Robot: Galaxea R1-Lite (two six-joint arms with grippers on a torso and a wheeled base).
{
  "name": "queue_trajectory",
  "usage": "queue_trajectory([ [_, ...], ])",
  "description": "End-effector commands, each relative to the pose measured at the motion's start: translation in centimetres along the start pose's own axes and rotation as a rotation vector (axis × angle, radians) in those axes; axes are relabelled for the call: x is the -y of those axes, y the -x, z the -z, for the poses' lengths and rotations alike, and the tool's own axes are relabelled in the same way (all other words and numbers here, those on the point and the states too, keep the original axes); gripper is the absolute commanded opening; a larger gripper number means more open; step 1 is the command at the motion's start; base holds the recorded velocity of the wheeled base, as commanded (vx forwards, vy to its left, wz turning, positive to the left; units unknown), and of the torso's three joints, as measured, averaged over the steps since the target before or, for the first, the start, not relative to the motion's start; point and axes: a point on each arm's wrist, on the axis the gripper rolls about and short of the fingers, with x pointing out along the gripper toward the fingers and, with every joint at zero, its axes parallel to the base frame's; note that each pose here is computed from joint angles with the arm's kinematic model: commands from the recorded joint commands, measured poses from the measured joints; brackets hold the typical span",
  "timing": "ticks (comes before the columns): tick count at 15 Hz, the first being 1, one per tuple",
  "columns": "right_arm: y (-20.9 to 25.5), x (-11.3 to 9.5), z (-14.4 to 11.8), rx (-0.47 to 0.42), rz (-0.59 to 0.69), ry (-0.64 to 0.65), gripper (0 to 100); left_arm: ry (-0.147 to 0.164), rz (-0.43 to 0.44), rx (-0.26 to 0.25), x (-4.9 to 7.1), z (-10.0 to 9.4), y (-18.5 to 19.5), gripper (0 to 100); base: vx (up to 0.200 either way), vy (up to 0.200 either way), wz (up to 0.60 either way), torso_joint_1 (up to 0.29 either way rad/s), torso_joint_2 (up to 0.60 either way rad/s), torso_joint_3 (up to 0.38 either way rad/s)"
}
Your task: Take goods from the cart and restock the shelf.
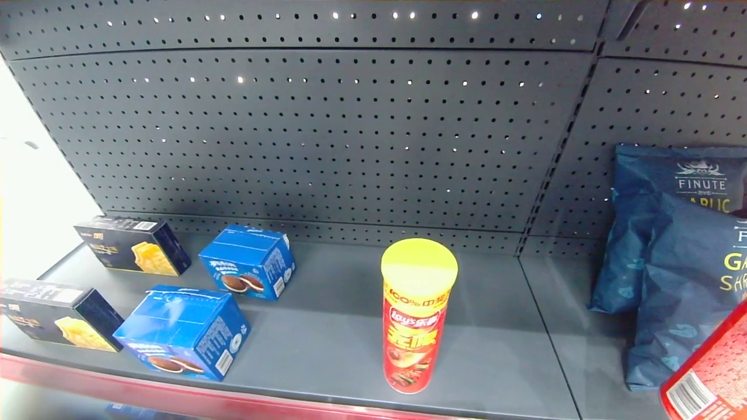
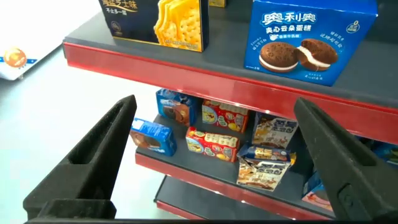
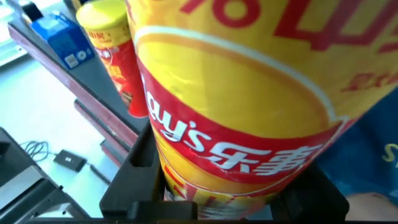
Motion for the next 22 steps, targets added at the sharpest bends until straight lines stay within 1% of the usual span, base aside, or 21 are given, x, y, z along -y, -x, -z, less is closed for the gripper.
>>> queue_trajectory([
  [1, -2.3, 0.0, 0.2, -0.074, -0.036, -0.006, 0, 0.001, -0.001, -0.001, 0.0, 0.0, 0.0, 100, 0.000, 0.000, 0.00, 0.000, 0.00, 0.000],
  [3, -4.8, -0.2, 0.5, -0.107, -0.063, -0.004, 0, 0.001, -0.001, -0.003, 0.0, 0.0, 0.0, 100, 0.000, 0.000, 0.00, 0.000, 0.00, 0.000],
  [4, -5.6, -0.2, 0.5, -0.113, -0.054, -0.002, 0, 0.001, -0.001, -0.003, 0.0, 0.0, 0.0, 100, 0.000, 0.000, 0.00, 0.000, 0.00, 0.000],
  [5, -8.2, -0.8, 0.7, -0.109, -0.043, 0.007, 0, 0.001, -0.001, -0.003, 0.0, 0.0, 0.0, 100, 0.000, 0.000, 0.00, 0.000, 0.00, 0.000],
  [7, -11.8, -1.3, 0.7, -0.073, -0.011, -0.002, 0, 0.001, -0.001, -0.003, 0.0, 0.0, 0.0, 100, 0.000, 0.000, 0.00, 0.000, 0.00, 0.000],
  [8, -12.6, -1.4, 0.7, -0.067, -0.003, -0.004, 0, 0.001, -0.001, -0.003, 0.0, 0.0, 0.0, 100, 0.000, 0.000, 0.00, 0.000, 0.00, 0.000],
  [9, -14.8, -1.8, 0.7, -0.056, 0.015, -0.019, 0, 0.001, -0.001, -0.003, 0.0, 0.0, 0.0, 100, 0.000, 0.000, 0.00, 0.000, 0.00, 0.000],
  [11, -17.7, -2.1, 0.8, -0.072, 0.054, -0.028, 0, 0.001, -0.001, -0.003, 0.0, 0.0, 0.0, 100, 0.000, 0.000, 0.00, 0.000, 0.00, 0.000],
  [13, -19.3, -2.3, 0.8, -0.073, 0.079, -0.036, 0, 0.001, -0.001, -0.001, 0.0, 0.0, 0.0, 100, 0.000, 0.000, 0.00, 0.000, 0.00, 0.000],
  [14, -19.3, -2.3, 0.8, -0.073, 0.079, -0.036, 0, 0.001, -0.001, -0.001, 0.0, 0.0, 0.0, 100, 0.000, 0.000, 0.00, 0.000, 0.00, 0.000],
  [15, -22.0, -2.2, 1.4, -0.093, 0.175, -0.032, 0, 0.001, -0.001, -0.003, 0.0, 0.0, 0.0, 100, 0.000, 0.000, 0.00, 0.000, 0.00, 0.000],
  [20, -26.9, -3.2, 2.2, 0.007, 0.172, -0.044, 0, 0.001, -0.001, -0.003, 0.0, 0.0, 0.0, 100, 0.000, 0.000, 0.00, 0.000, 0.00, 0.000],
  [21, -26.9, -3.2, 2.2, 0.007, 0.172, -0.044, 0, 0.001, -0.001, -0.003, 0.0, 0.0, 0.0, 100, 0.000, 0.000, 0.00, 0.000, 0.00, 0.000],
  [22, -28.8, -3.4, 2.2, 0.024, 0.173, -0.045, 0, 0.001, -0.001, -0.003, 0.0, 0.0, 0.0, 100, 0.000, 0.000, 0.00, 0.000, 0.00, 0.000],
])
